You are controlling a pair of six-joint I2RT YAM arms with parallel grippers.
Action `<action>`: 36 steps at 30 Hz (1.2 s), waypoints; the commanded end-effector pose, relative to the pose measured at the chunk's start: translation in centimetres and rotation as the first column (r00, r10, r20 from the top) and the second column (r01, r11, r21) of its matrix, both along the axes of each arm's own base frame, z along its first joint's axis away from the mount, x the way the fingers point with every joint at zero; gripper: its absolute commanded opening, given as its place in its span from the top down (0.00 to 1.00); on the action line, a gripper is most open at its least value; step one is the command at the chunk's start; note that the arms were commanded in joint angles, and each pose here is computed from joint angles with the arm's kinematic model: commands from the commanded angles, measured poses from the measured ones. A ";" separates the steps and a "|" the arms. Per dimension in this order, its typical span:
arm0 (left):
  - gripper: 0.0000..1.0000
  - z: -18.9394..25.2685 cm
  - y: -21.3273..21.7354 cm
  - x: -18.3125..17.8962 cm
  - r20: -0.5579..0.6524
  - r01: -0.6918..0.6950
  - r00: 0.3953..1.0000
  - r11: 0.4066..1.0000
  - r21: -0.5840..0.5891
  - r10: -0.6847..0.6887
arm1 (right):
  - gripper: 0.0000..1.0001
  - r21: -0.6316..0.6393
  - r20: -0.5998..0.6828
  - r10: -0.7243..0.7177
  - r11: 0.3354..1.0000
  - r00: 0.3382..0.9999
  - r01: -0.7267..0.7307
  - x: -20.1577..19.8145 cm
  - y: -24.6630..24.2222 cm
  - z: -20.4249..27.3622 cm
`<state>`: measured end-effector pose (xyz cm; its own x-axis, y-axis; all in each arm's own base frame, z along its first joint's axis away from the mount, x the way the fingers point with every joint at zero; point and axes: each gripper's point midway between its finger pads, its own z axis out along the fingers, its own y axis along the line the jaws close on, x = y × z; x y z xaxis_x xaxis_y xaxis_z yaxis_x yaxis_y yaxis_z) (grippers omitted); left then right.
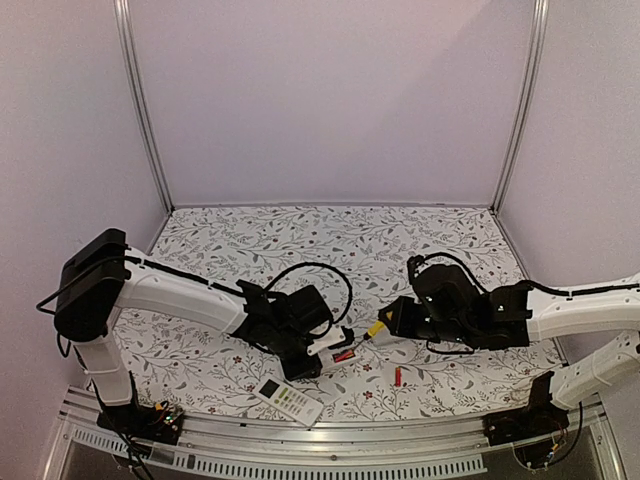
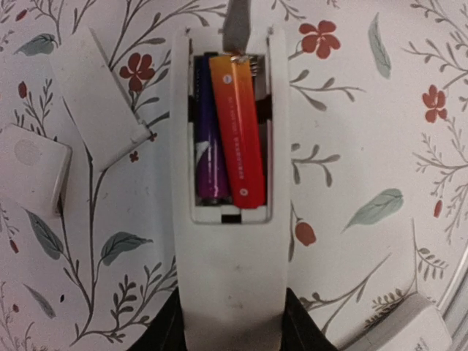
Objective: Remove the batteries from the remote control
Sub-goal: Remove the battery from the remote control without the battery cover.
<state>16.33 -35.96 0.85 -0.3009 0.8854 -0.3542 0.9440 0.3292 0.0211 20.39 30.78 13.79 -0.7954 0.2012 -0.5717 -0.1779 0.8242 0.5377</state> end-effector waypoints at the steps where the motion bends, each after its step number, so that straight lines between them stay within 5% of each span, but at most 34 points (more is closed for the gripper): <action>1: 0.77 -3.6 2.1 -1.5 -0.043 0.029 0.999 0.991 0.127 -0.024 | 1.00 0.206 -0.013 0.079 0.976 0.997 -0.074 -1.3 3.0 3.4; 29: 0.77 -3.7 2.1 -1.5 -0.045 0.026 0.999 0.991 0.129 -0.020 | 1.00 0.012 -0.017 -0.057 0.998 0.998 0.057 -0.3 0.4 -0.7; 36: 0.78 -3.5 2.0 -1.4 -0.046 0.020 0.999 0.992 0.124 -0.014 | 1.00 -0.128 0.038 -0.130 0.983 0.991 0.134 -1.1 -0.9 -3.3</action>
